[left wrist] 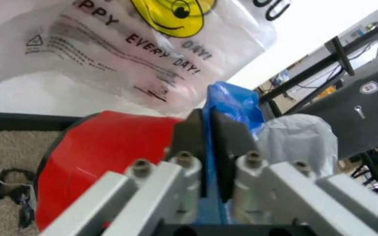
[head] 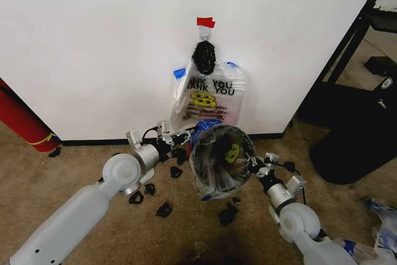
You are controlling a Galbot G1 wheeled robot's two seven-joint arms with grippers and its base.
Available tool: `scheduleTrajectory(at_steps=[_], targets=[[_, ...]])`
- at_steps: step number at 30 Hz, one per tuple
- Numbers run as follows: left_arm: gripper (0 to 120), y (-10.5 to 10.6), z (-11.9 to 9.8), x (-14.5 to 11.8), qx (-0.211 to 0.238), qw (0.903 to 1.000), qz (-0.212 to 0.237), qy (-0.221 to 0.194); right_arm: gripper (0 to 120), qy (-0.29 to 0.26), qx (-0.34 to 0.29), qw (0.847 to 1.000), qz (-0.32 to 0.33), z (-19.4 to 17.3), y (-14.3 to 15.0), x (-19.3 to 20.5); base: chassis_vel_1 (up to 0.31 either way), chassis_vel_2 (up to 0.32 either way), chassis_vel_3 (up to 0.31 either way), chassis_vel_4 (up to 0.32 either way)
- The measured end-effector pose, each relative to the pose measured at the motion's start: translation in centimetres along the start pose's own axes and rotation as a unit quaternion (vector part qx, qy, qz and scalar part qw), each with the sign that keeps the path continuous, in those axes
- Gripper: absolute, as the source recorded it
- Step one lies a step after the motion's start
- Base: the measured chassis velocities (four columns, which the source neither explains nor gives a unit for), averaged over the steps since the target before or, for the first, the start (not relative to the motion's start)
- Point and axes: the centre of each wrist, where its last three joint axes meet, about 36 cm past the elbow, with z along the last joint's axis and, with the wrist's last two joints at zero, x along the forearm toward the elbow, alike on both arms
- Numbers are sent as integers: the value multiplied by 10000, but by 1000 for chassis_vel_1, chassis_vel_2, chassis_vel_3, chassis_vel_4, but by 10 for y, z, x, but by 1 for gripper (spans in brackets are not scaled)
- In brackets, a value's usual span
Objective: Pick up the garbage bag from the wall and place it over the trash bin.
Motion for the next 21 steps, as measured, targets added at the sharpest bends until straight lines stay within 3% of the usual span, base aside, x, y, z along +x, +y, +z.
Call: scheduleTrajectory(at_steps=[1,11,21], targets=[[0,1,0,-1,3,10000,-25,-14,0,9,-6,10000,-4,0,1,0,0,0,0,0],[0,6,-2,-8,-85,9998,-166,-122,0,39,-42,10000,-36,3,4,-1,0,0,0,0],[0,26,5,-13,-181,9989,-426,-81,0,-27,-77,9999,-109,4,5,-3,0,0,0,0]])
